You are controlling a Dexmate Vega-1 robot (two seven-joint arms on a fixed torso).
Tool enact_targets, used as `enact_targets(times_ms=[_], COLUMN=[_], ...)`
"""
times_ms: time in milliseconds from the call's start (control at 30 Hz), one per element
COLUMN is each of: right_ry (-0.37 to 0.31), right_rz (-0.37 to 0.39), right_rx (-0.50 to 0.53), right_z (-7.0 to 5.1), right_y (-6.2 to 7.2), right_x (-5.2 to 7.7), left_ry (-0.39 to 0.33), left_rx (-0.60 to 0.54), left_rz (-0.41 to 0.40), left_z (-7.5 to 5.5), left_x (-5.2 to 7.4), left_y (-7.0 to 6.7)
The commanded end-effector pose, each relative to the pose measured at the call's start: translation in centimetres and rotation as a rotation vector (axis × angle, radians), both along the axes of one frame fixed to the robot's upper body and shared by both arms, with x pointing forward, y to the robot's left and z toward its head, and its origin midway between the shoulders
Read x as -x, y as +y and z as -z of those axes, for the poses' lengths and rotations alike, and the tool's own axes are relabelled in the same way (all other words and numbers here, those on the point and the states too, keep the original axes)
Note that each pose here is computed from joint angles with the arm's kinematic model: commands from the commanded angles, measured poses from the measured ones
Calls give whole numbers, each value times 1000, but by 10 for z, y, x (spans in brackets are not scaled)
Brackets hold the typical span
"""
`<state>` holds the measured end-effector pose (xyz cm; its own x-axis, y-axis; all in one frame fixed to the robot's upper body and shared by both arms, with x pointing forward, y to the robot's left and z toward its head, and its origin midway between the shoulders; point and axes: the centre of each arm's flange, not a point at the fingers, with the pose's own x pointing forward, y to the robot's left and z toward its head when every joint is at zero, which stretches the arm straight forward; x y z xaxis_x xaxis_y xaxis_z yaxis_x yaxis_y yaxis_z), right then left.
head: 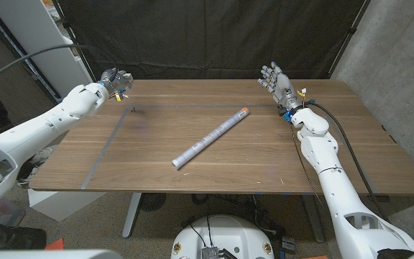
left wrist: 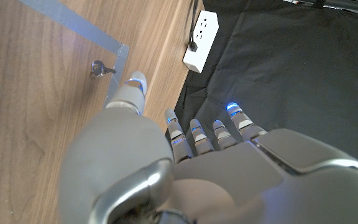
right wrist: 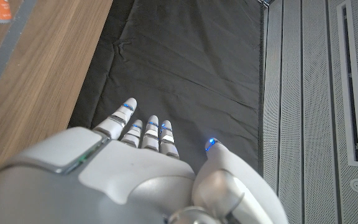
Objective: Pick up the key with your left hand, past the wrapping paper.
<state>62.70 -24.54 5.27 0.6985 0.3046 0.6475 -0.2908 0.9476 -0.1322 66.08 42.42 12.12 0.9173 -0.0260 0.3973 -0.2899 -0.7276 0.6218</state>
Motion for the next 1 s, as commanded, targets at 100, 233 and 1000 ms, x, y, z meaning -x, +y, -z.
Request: enact_targets(times_ms=[100, 233, 1000], right_ry=[8, 10, 33], right_rz=[2, 3, 9], right_rx=[5, 5, 5], right_z=[5, 7, 13], right_y=[-1, -1, 2], right_x=[0, 1, -3], left_ry=[3, -7, -26], left_rx=[17, 5, -60], left_rz=[24, 28, 18], left_z=[20, 25, 48], left_x=[-7, -8, -25], left_y=[-3, -5, 2])
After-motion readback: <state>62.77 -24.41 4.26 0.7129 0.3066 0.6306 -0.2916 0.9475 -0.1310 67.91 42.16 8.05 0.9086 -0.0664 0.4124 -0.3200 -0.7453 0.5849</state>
